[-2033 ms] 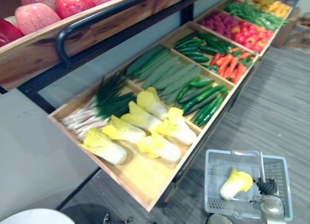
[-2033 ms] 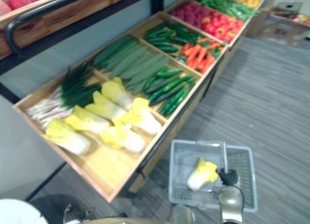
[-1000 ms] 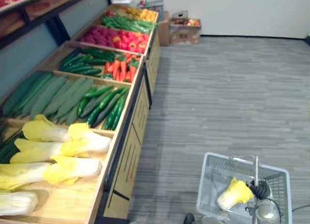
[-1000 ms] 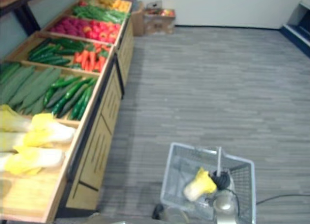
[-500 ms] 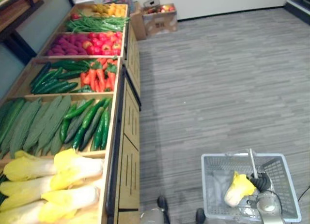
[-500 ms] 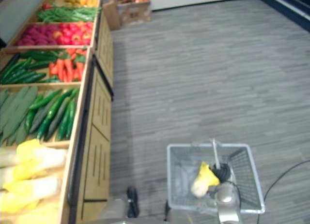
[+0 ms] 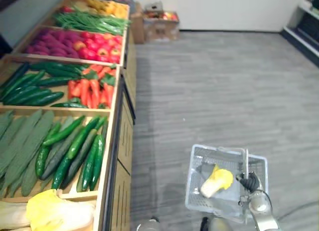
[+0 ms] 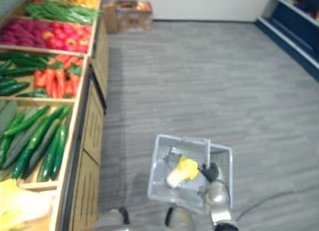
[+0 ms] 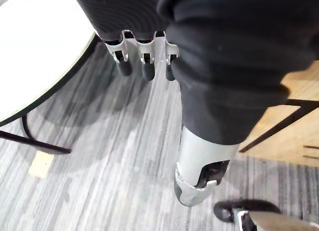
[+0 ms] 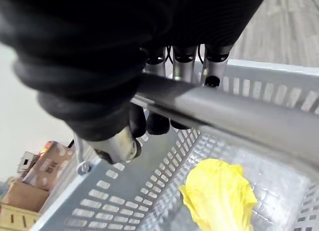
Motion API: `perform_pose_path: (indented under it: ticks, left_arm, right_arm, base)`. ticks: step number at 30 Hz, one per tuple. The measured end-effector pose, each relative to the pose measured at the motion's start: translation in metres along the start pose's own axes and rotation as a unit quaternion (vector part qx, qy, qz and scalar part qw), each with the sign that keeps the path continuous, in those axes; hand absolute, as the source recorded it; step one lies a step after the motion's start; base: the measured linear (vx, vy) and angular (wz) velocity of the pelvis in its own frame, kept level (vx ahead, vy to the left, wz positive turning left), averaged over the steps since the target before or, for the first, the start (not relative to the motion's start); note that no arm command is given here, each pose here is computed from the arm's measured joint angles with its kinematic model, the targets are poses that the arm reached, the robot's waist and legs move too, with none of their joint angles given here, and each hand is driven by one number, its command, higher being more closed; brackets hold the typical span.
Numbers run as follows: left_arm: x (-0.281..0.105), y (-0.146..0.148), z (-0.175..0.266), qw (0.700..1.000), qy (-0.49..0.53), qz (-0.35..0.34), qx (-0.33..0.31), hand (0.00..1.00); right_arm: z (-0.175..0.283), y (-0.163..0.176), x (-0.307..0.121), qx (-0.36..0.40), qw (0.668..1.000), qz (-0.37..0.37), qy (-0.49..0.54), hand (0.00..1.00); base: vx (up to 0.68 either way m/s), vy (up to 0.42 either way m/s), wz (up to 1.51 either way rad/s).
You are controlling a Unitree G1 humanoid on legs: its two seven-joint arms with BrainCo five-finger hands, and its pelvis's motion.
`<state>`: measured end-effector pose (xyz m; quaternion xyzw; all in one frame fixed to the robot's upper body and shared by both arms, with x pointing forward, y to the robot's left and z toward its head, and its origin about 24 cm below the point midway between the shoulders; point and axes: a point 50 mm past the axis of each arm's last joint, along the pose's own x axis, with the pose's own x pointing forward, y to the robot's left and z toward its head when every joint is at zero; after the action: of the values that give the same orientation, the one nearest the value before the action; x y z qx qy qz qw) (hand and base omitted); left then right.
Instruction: Pick vegetable in the basket
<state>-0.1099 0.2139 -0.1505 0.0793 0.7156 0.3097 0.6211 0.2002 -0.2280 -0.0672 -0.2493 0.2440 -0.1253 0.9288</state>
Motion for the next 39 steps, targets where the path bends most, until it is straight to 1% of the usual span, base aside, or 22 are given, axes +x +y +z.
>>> perform_pose_path:
  ticks: [4, 6, 7, 10, 11, 12, 14, 15, 19, 24, 25, 30, 33, 35, 36, 38, 39]
  left_arm:
    - [0.007, 0.022, 0.013, 0.999, -0.024, 0.028, -0.002, 0.00]
    - [0.013, 0.045, 0.027, 0.997, -0.043, 0.058, -0.010, 0.00]
    - [0.012, 0.042, 0.031, 0.997, -0.050, 0.053, -0.011, 0.00]
    - [-0.004, -0.002, 0.082, 0.986, -0.161, -0.015, -0.037, 0.00]
    - [-0.012, -0.017, 0.112, 0.976, -0.208, -0.041, -0.043, 0.00]
    - [-0.019, -0.019, 0.135, 0.965, -0.252, -0.045, -0.053, 0.00]
    - [-0.025, -0.018, 0.159, 0.955, -0.286, -0.047, -0.062, 0.00]
    - [-0.029, -0.026, 0.164, 0.953, -0.288, -0.059, -0.068, 0.00]
    - [-0.028, -0.031, 0.154, 0.957, -0.269, -0.066, -0.081, 0.00]
    - [-0.030, -0.034, 0.154, 0.957, -0.268, -0.069, -0.091, 0.00]
    - [-0.028, -0.034, 0.149, 0.959, -0.259, -0.070, -0.086, 0.00]
    - [-0.030, -0.037, 0.151, 0.958, -0.266, -0.076, -0.077, 0.00]
    - [-0.033, -0.041, 0.154, 0.955, -0.276, -0.086, -0.063, 0.00]
    - [-0.040, -0.052, 0.160, 0.951, -0.284, -0.104, -0.060, 0.00]
    - [-0.036, -0.054, 0.154, 0.957, -0.263, -0.108, -0.057, 0.00]
    - [-0.034, -0.052, 0.158, 0.957, -0.266, -0.104, -0.047, 0.00]
    - [-0.032, -0.044, 0.164, 0.956, -0.275, -0.092, -0.037, 0.00]
  right_arm:
    - [0.003, 0.000, 0.002, -0.001, 1.000, 0.003, -0.003, 1.00]
    - [0.002, -0.002, 0.003, -0.001, 1.000, -0.001, 0.001, 1.00]
    - [-0.001, -0.005, 0.004, -0.001, 1.000, -0.006, 0.008, 1.00]
    - [-0.003, -0.026, 0.010, -0.016, 0.999, -0.038, 0.011, 1.00]
    - [-0.007, -0.026, 0.007, -0.018, 0.999, -0.037, 0.018, 1.00]
    - [-0.007, -0.022, 0.006, -0.013, 0.999, -0.034, 0.020, 1.00]
    - [-0.017, -0.023, 0.000, -0.010, 0.999, -0.038, 0.037, 1.00]
    - [-0.029, -0.030, -0.004, -0.012, 0.997, -0.048, 0.061, 1.00]
    - [-0.036, -0.040, -0.007, -0.017, 0.995, -0.060, 0.073, 1.00]
    - [-0.035, -0.039, -0.006, -0.017, 0.996, -0.059, 0.069, 1.00]
    - [-0.036, -0.040, -0.007, -0.016, 0.996, -0.061, 0.071, 1.00]
    - [-0.041, -0.049, -0.010, -0.024, 0.994, -0.071, 0.077, 1.00]
    - [-0.044, -0.047, -0.012, -0.025, 0.994, -0.068, 0.080, 1.00]
    - [-0.041, -0.049, -0.009, -0.027, 0.994, -0.069, 0.075, 1.00]
    - [-0.019, -0.042, 0.004, -0.020, 0.997, -0.065, 0.043, 1.00]
    - [-0.019, -0.034, 0.003, -0.014, 0.997, -0.055, 0.046, 1.00]
    - [-0.017, -0.022, 0.001, -0.004, 0.998, -0.042, 0.046, 1.00]
  base:
    - [0.20, -0.230, 0.80]
    - [0.16, -0.418, 0.81]
    - [0.16, -0.338, 0.46]
    - [0.06, -0.310, 0.39]
    - [-0.04, -0.362, 1.03]
    - [0.02, -0.299, 1.17]
    - [0.04, -0.396, 1.18]
    - [0.10, -0.451, 1.15]
    - [0.09, -0.289, 0.84]
    - [0.08, -0.152, 0.97]
    - [0.14, -0.131, 0.82]
    - [0.20, -0.053, 0.67]
    - [0.19, 0.070, 0.48]
    - [0.09, 0.098, 0.13]
    - [0.08, 0.207, -0.34]
    - [0.14, 0.217, -0.14]
    - [0.09, 0.135, 0.04]
